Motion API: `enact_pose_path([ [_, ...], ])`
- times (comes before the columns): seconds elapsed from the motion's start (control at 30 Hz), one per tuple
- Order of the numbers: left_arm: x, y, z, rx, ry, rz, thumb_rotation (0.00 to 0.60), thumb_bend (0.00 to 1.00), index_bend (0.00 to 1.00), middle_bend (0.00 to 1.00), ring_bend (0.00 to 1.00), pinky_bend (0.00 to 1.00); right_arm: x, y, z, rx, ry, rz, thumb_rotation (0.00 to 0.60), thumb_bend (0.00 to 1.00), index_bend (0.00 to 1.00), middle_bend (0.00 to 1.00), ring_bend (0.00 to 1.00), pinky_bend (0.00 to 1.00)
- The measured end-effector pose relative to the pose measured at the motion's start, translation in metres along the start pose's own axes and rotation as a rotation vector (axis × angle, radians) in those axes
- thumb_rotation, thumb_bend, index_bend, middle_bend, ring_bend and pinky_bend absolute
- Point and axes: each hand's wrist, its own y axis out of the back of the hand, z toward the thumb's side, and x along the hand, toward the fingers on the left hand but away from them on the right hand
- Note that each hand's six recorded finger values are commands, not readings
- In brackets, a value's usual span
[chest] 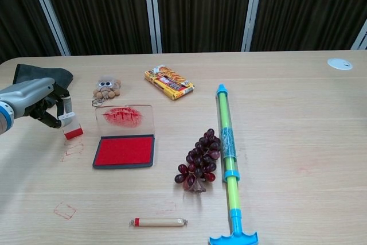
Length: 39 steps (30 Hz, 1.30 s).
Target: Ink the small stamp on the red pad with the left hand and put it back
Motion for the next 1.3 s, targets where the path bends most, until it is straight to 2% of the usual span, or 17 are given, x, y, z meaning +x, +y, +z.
enact_pose_path([
  [0.2, -0.003, 0.007, 0.003, -0.031, -0.010, 0.008, 0.600, 0.37, 0.59, 0.59, 0.86, 0.90, 0.000, 0.001, 0.000, -0.004, -0.002, -0.002, 0.600, 0.00, 0.00, 0.00, 0.00, 0.00],
  [0.37, -0.011, 0.022, 0.004, -0.073, -0.036, 0.017, 0.600, 0.37, 0.60, 0.59, 0.86, 0.90, 0.000, 0.002, 0.000, -0.009, 0.001, -0.003, 0.600, 0.00, 0.00, 0.00, 0.00, 0.00],
  [0.63, -0.039, 0.045, 0.009, -0.168, -0.167, -0.017, 0.600, 0.37, 0.61, 0.61, 0.86, 0.90, 0.001, 0.003, 0.001, -0.017, 0.002, -0.005, 0.600, 0.00, 0.00, 0.00, 0.00, 0.00],
  [0.83, -0.054, 0.037, 0.043, -0.161, -0.330, -0.080, 0.600, 0.37, 0.61, 0.61, 0.86, 0.90, 0.001, 0.003, 0.000, -0.015, 0.001, -0.006, 0.600, 0.00, 0.00, 0.00, 0.00, 0.00],
  [0.97, -0.049, 0.024, 0.068, -0.136, -0.394, -0.108, 0.600, 0.37, 0.61, 0.62, 0.86, 0.90, 0.000, 0.003, -0.003, -0.014, -0.009, -0.006, 0.600, 0.00, 0.00, 0.00, 0.00, 0.00],
  [1.1, -0.040, 0.012, 0.081, -0.114, -0.409, -0.121, 0.600, 0.37, 0.61, 0.62, 0.86, 0.90, -0.001, 0.003, -0.007, -0.013, -0.021, -0.003, 0.600, 0.00, 0.00, 0.00, 0.00, 0.00],
  [1.3, -0.033, 0.004, 0.084, -0.081, -0.400, -0.114, 0.600, 0.37, 0.61, 0.62, 0.86, 0.90, -0.002, 0.001, -0.010, -0.012, -0.031, 0.003, 0.600, 0.00, 0.00, 0.00, 0.00, 0.00],
])
